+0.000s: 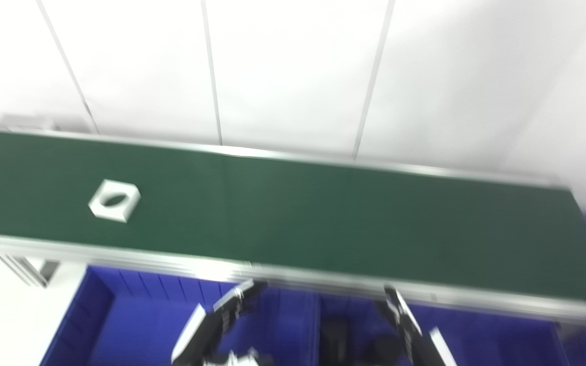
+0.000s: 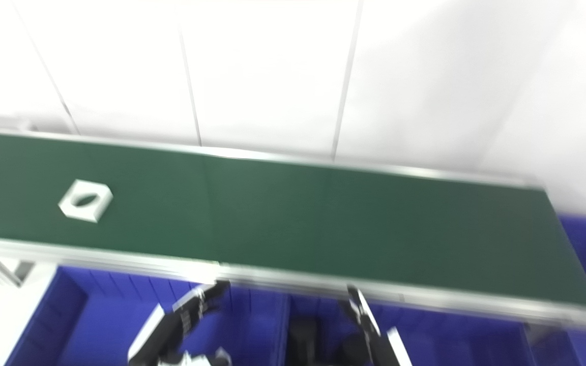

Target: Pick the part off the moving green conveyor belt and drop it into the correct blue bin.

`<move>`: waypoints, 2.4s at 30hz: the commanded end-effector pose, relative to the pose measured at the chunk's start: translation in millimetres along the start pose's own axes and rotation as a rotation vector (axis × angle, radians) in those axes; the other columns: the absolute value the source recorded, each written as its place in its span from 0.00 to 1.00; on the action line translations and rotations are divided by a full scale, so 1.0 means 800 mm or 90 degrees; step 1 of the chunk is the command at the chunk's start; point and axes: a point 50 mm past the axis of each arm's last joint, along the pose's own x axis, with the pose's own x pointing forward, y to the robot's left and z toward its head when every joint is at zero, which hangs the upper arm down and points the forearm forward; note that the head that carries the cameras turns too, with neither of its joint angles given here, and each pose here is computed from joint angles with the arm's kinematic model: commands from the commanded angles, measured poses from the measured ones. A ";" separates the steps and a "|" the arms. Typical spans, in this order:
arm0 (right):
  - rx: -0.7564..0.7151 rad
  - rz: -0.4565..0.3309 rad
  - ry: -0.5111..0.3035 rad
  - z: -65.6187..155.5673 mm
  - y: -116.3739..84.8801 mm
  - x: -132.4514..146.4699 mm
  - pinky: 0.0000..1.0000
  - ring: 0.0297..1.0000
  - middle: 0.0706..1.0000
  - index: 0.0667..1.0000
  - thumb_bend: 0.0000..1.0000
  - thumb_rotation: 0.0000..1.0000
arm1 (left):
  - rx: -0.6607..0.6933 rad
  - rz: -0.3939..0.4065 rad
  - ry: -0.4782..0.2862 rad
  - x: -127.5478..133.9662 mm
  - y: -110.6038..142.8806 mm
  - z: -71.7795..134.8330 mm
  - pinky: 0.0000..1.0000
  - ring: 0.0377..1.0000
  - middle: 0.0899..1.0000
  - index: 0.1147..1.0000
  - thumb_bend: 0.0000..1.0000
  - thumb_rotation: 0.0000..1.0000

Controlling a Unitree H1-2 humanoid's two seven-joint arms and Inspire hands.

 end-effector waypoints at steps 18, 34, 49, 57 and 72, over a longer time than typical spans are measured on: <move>-0.002 0.002 -0.061 0.001 -0.001 0.023 0.94 0.93 0.91 1.00 0.83 0.34 | 0.095 0.054 -0.211 0.051 0.086 0.095 0.85 0.90 0.90 0.86 0.91 0.40; 0.011 0.006 -0.071 0.002 -0.001 0.033 0.96 0.92 0.90 1.00 0.84 0.34 | 0.290 0.120 -0.202 0.110 0.188 0.186 0.95 0.97 0.96 0.91 0.82 0.37; 0.016 0.010 -0.083 0.007 -0.005 0.036 0.95 0.90 0.87 1.00 0.87 0.33 | 0.428 0.150 -0.092 0.194 0.248 0.198 0.88 0.94 0.95 0.91 0.83 0.32; 0.024 0.023 -0.103 0.009 -0.009 0.033 0.95 0.91 0.88 1.00 0.87 0.35 | 0.487 0.139 -0.016 0.232 0.272 0.188 0.80 0.91 0.95 0.91 0.85 0.26; 0.036 0.024 -0.117 0.010 -0.018 0.026 0.95 0.91 0.88 1.00 0.88 0.36 | 0.591 0.098 0.066 0.259 0.286 0.155 0.87 0.93 0.95 0.90 0.91 0.25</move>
